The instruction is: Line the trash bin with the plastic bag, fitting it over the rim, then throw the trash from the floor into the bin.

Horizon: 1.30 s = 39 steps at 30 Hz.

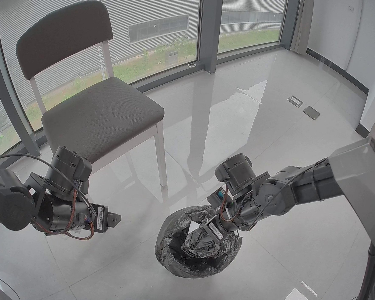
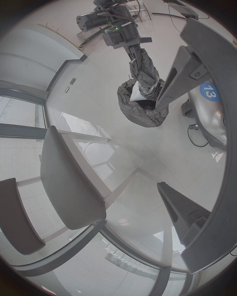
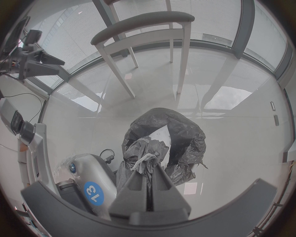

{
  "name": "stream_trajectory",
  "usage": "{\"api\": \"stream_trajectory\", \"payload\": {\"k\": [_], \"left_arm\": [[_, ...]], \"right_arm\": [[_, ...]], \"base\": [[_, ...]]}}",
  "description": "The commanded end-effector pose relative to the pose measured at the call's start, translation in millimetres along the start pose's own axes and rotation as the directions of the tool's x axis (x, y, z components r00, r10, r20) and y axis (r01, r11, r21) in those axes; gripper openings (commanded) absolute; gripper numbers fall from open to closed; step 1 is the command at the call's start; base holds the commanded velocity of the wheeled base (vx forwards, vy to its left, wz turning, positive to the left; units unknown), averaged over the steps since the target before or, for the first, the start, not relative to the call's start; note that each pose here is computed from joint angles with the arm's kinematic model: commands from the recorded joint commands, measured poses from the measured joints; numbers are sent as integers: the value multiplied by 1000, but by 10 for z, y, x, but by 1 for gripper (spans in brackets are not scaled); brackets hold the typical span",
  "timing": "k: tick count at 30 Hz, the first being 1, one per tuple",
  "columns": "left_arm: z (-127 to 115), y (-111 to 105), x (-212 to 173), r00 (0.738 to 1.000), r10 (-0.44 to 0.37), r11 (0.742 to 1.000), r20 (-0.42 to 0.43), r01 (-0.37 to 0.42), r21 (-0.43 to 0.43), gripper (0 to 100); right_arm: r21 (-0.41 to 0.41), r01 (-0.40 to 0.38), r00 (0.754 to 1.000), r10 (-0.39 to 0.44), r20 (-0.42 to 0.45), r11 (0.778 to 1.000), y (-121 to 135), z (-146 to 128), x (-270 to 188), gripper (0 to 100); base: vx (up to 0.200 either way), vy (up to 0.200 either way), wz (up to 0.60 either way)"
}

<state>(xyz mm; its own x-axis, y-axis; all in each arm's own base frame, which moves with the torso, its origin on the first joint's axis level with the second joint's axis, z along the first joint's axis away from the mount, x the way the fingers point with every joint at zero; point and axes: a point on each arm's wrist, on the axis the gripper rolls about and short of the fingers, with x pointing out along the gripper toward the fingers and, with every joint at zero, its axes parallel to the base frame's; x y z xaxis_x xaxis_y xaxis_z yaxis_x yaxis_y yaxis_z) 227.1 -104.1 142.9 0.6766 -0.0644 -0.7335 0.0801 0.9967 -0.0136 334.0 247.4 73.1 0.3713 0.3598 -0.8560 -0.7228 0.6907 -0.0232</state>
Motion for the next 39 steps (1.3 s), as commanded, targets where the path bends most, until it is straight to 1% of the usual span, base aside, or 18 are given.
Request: {"api": "stream_trajectory", "payload": {"k": [1, 15, 20, 22, 23, 25, 26, 27, 28, 29, 31, 32, 33, 34, 35, 36, 37, 39], "left_arm": [[9, 8, -23, 1000, -1, 1000, 8, 1, -5, 100], [-9, 27, -59, 1000, -1, 1000, 13, 2, -11, 100], [11, 54, -128, 999, -3, 1000, 38, 3, -18, 100], [35, 111, -147, 999, 11, 1000, 49, -9, -25, 100], [116, 251, -164, 995, 59, 998, 78, -56, -42, 100], [308, 527, -195, 977, 154, 985, 146, -140, -100, 100], [459, 743, -256, 954, 213, 970, 210, -181, -164, 100], [459, 743, -256, 954, 213, 970, 210, -181, -164, 100], [637, 952, -476, 908, 270, 951, 321, -198, -237, 100], [658, 996, -568, 896, 278, 948, 346, -197, -251, 100], [630, 1058, -864, 871, 284, 945, 400, -185, -269, 100], [590, 1047, -993, 866, 279, 947, 414, -176, -269, 100], [501, 1020, -1188, 864, 267, 951, 426, -164, -264, 100], [445, 1005, -1297, 865, 260, 953, 428, -158, -260, 100], [420, 999, -1332, 867, 257, 953, 426, -156, -258, 100], [274, 961, -1542, 874, 237, 959, 425, -141, -245, 100], [175, 936, -1660, 878, 226, 962, 423, -134, -237, 100], [-25, 901, -1889, 874, 206, 967, 441, -114, -226, 100]], "right_arm": [[20, 1, 999, 0, -33, 1000, -71, -20, 285, 100], [54, 36, 999, -35, -13, 998, -230, 19, 274, 100], [81, 82, 995, -86, 56, 993, -305, 123, -66, 100], [113, 110, 990, -119, 78, 987, -302, 155, -219, 100], [186, 155, 978, -178, 113, 970, -299, 196, -449, 100], [260, 196, 960, -240, 148, 946, -301, 232, -678, 100], [311, 230, 941, -293, 172, 922, -321, 249, -857, 100], [311, 230, 941, -293, 172, 922, -321, 249, -857, 100], [399, 297, 893, -400, 205, 868, -396, 220, -1226, 100], [427, 316, 874, -435, 217, 847, -419, 196, -1372, 100], [498, 353, 811, -524, 260, 792, -465, 76, -1870, 100], [518, 365, 787, -554, 273, 774, -479, 9, -2052, 100], [541, 379, 747, -593, 300, 751, -455, -99, -2353, 100], [554, 387, 720, -617, 318, 737, -435, -165, -2527, 100], [556, 389, 711, -623, 326, 734, -422, -188, -2591, 100], [570, 414, 655, -667, 355, 709, -366, -341, -2924, 100], [577, 440, 620, -698, 359, 688, -333, -466, -3125, 100], [579, 487, 571, -740, 356, 654, -220, -736, -3459, 100]], "base": [[0, 0, 0], [0, 0, 0], [0, 0, 0], [0, 0, 0], [0, 0, 0], [0, 0, 0], [0, 0, 0], [0, 0, 0], [0, 0, 0], [0, 0, 0], [0, 0, 0], [0, 0, 0], [0, 0, 0], [0, 0, 0], [0, 0, 0], [0, 0, 0], [0, 0, 0], [0, 0, 0]]}}
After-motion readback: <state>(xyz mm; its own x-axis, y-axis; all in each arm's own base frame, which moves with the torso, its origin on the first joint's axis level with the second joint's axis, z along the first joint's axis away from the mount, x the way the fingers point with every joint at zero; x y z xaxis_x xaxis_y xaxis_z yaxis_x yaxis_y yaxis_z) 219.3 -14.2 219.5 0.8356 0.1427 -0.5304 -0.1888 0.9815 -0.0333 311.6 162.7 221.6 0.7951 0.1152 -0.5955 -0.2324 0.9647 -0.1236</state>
